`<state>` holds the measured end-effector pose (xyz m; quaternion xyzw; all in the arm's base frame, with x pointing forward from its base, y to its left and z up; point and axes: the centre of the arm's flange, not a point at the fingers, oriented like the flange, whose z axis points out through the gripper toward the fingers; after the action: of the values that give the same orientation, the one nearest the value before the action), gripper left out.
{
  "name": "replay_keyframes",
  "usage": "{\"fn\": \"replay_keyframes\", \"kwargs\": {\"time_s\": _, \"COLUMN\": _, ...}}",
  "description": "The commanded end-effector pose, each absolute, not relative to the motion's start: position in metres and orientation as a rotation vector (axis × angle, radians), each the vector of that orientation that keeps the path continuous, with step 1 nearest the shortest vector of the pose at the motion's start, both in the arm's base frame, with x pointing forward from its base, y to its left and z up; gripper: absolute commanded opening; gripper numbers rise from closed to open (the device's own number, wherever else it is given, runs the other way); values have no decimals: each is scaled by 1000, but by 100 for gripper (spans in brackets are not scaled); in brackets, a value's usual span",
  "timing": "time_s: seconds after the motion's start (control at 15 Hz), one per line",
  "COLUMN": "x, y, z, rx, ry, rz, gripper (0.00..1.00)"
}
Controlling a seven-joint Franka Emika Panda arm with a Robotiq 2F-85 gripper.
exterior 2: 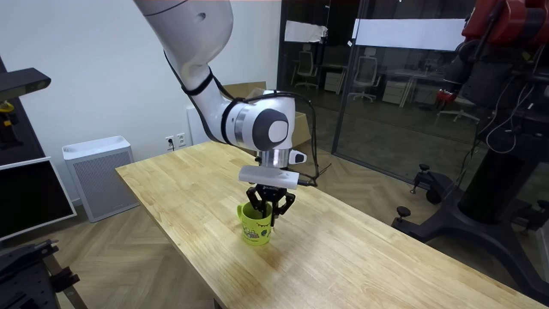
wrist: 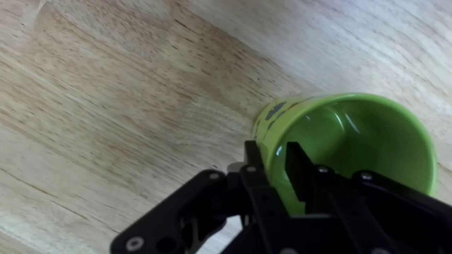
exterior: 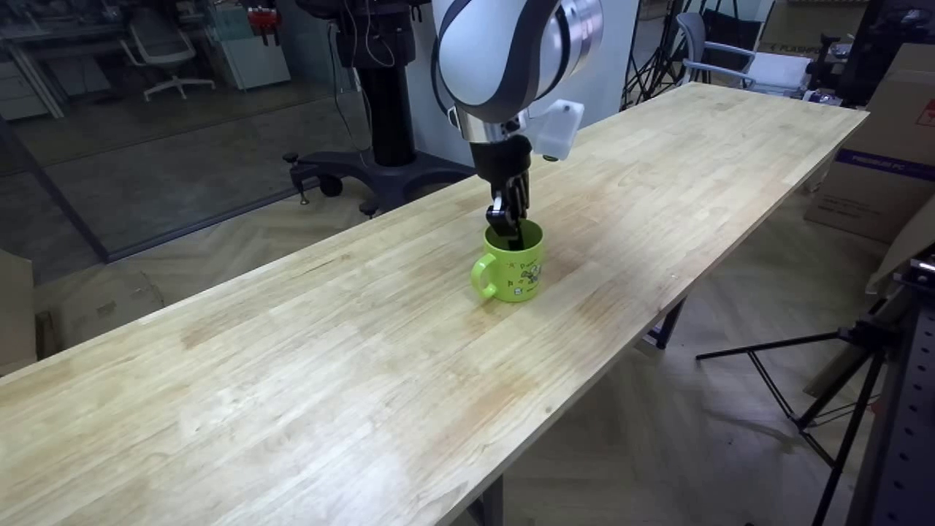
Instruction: Move the mug cup to the right
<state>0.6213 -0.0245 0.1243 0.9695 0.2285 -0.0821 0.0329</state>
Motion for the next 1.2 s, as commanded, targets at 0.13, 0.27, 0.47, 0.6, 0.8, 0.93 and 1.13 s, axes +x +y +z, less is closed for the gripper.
{"fn": "replay_keyframes", "kwargs": {"time_s": 0.13, "x": 635, "y": -25, "z": 122, "rx": 2910, "ry": 888, "rz": -422, "gripper": 1}}
{"fn": "replay_keyframes", "kwargs": {"time_s": 0.27, "x": 623, "y": -25, "z": 123, "rx": 2929, "ry": 861, "rz": -388, "gripper": 3}}
{"fn": "replay_keyframes", "kwargs": {"time_s": 0.47, "x": 623, "y": -25, "z": 122, "rx": 2927, "ry": 872, "rz": -398, "gripper": 10}}
{"fn": "replay_keyframes", "kwargs": {"time_s": 0.6, "x": 623, "y": -25, "z": 122, "rx": 2927, "ry": 872, "rz": -398, "gripper": 3}}
{"fn": "replay_keyframes", "kwargs": {"time_s": 0.8, "x": 628, "y": -32, "z": 126, "rx": 2971, "ry": 722, "rz": -315, "gripper": 3}}
{"fn": "replay_keyframes", "kwargs": {"time_s": 0.93, "x": 631, "y": -44, "z": 132, "rx": 3016, "ry": 585, "rz": -265, "gripper": 3}}
{"fn": "replay_keyframes", "kwargs": {"time_s": 1.13, "x": 636, "y": -69, "z": 139, "rx": 3046, "ry": 390, "rz": -221, "gripper": 3}}
